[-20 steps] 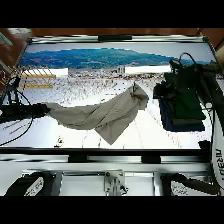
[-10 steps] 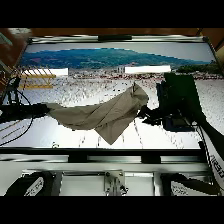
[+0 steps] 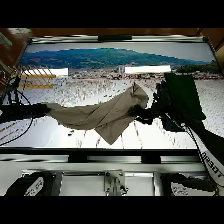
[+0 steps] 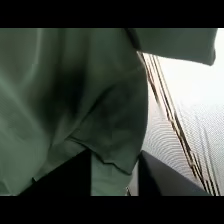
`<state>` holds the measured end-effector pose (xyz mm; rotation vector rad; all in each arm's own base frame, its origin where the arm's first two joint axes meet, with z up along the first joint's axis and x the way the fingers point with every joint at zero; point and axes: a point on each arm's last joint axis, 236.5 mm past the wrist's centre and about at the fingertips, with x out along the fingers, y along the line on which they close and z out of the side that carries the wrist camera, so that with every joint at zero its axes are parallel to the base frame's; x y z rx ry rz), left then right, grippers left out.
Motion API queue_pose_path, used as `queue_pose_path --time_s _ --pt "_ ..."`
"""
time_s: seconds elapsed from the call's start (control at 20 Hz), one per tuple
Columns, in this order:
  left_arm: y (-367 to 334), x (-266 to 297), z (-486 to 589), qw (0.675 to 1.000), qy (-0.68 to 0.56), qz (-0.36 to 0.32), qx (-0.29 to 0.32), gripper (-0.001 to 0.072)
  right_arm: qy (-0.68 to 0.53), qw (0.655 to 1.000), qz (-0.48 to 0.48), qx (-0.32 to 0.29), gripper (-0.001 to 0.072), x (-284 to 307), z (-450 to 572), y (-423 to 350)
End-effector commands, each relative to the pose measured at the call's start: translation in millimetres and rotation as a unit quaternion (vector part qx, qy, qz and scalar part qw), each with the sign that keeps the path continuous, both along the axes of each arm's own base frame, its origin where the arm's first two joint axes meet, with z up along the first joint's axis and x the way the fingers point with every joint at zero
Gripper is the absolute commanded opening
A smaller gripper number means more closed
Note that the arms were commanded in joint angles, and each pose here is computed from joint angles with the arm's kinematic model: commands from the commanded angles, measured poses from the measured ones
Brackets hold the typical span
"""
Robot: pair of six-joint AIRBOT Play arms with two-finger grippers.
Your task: Fold the shirts.
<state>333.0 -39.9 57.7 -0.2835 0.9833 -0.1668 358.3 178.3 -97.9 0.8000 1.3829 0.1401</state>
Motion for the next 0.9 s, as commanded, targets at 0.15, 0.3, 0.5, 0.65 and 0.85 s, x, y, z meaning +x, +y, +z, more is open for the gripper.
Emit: queue_pose_path --time_s 0.15,0.3,0.5,0.65,0.85 --pt "-0.1 0.1 0.0 1.0 0.0 0.0 0.0 0.0036 -0.021 1.0 0.003 0.005 0.0049 6.2 6.4 4.6" --pt "0.1 1.4 10.8 1.0 -0.012 0.008 -0.004 0.0035 -0.122 0.99 0.067 -0.009 0.0049 15.2 52.0 2.6" --pt "6.1 21.4 136.3 0.986 -0.165 0.001 0.029 0.0034 -0.395 0.913 0.086 -0.051 0.0049 46.3 242.5 -27.2" --pt "1.9 5.5 300.1 0.94 -0.34 0.001 0.042 0.0035 -0.629 0.77 -0.017 -0.105 0.0049 18.3 461.2 -79.7" --pt "-8.4 -80.5 468.6 0.849 -0.525 0.001 0.06 0.0035 -0.804 0.572 -0.111 -0.117 0.0049 -116.3 657.7 -115.6"
